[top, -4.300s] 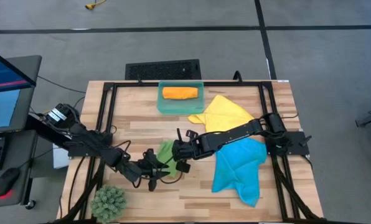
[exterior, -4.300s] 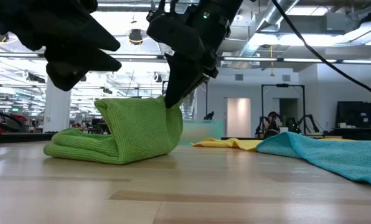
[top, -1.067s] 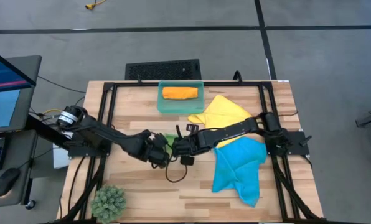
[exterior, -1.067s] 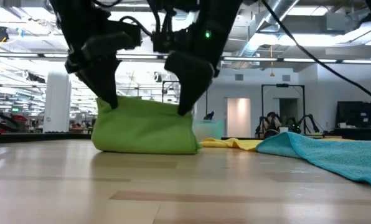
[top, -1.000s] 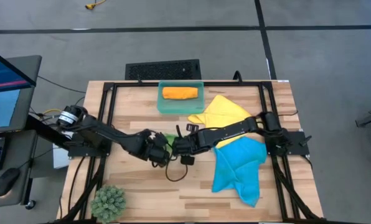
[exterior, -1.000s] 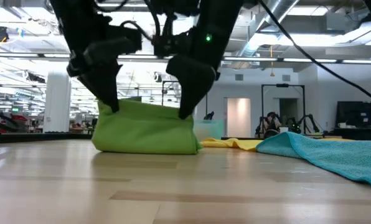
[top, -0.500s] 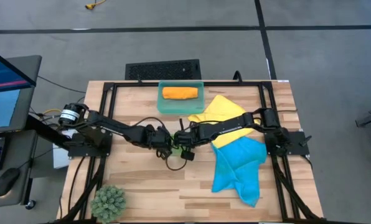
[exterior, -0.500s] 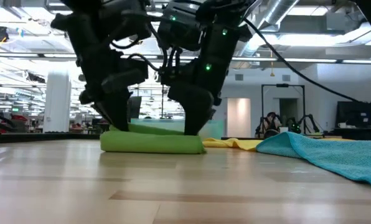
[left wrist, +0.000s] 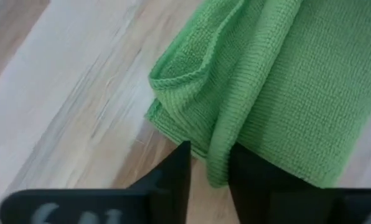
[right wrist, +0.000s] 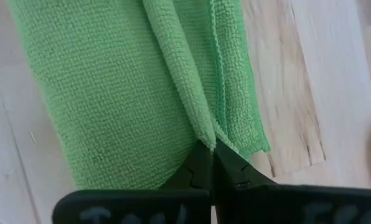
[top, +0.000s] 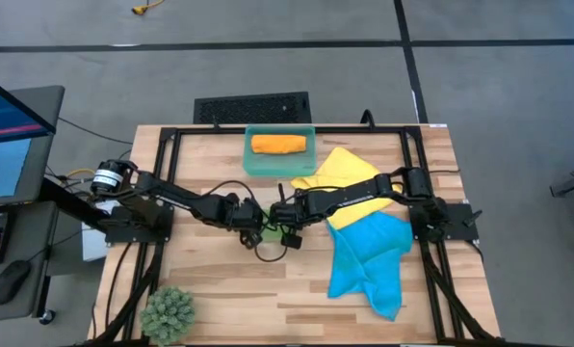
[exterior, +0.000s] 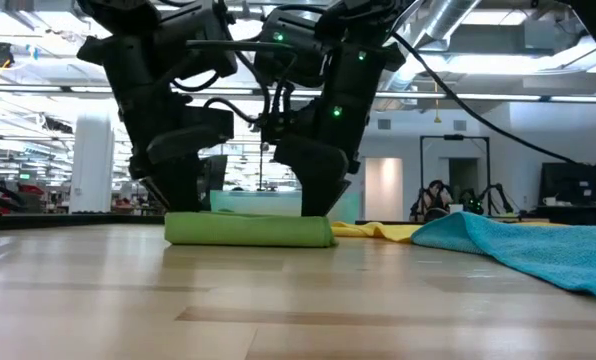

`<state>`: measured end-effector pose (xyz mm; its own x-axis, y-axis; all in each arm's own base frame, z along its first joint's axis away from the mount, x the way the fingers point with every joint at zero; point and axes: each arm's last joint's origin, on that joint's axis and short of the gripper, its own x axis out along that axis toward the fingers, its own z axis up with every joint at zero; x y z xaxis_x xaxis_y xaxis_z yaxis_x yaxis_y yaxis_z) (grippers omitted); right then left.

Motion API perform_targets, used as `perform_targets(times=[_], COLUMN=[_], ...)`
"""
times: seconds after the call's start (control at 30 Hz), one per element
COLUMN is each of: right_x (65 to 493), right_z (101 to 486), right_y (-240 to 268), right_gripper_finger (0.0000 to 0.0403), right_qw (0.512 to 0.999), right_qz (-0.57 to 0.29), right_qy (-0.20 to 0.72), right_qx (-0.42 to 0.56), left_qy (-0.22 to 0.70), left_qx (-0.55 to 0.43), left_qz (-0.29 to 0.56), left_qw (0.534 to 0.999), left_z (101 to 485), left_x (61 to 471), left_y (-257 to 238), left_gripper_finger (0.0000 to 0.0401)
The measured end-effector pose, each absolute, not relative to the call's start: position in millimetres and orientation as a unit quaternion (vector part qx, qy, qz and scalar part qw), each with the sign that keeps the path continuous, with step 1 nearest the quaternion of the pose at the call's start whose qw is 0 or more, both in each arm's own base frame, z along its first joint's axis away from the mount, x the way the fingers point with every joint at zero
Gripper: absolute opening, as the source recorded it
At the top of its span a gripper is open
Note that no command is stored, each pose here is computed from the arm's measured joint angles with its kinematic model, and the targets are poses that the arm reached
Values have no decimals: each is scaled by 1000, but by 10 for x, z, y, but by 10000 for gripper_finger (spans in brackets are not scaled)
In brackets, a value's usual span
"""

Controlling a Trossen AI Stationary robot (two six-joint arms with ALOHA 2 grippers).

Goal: Roll microfiber towels into tight, uniform cylinder then place into a basket
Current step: Fold the green towel

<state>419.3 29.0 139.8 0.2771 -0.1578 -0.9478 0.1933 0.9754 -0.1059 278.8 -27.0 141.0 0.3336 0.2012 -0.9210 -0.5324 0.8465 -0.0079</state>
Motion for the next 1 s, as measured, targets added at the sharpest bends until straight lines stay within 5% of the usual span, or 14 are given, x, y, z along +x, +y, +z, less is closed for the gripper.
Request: perform_targets(times=[0.23, 0.47, 0.73, 1.0], right_x=[4193, 4178, 4178, 4169], right_z=[1398, 1392, 1392, 1391], right_y=[292, 295, 296, 307], right_gripper_finger=[12, 13, 13, 13], right_qw=[799, 794, 794, 791], right_qz=[-109, -110, -110, -109], right_qy=[591, 597, 597, 601], right_qx=[16, 14, 13, 12], left_qy=[574, 579, 463, 394], left_qx=[-137, -98, -38, -31], left_qz=[221, 215, 167, 138], left_qw=[777, 780, 869, 908], left_z=[1451, 1725, 1981, 1701], left_x=[2750, 2555, 2519, 2624], left_y=[-187, -298, -671, -634], left_gripper_finger=[154, 161, 158, 158])
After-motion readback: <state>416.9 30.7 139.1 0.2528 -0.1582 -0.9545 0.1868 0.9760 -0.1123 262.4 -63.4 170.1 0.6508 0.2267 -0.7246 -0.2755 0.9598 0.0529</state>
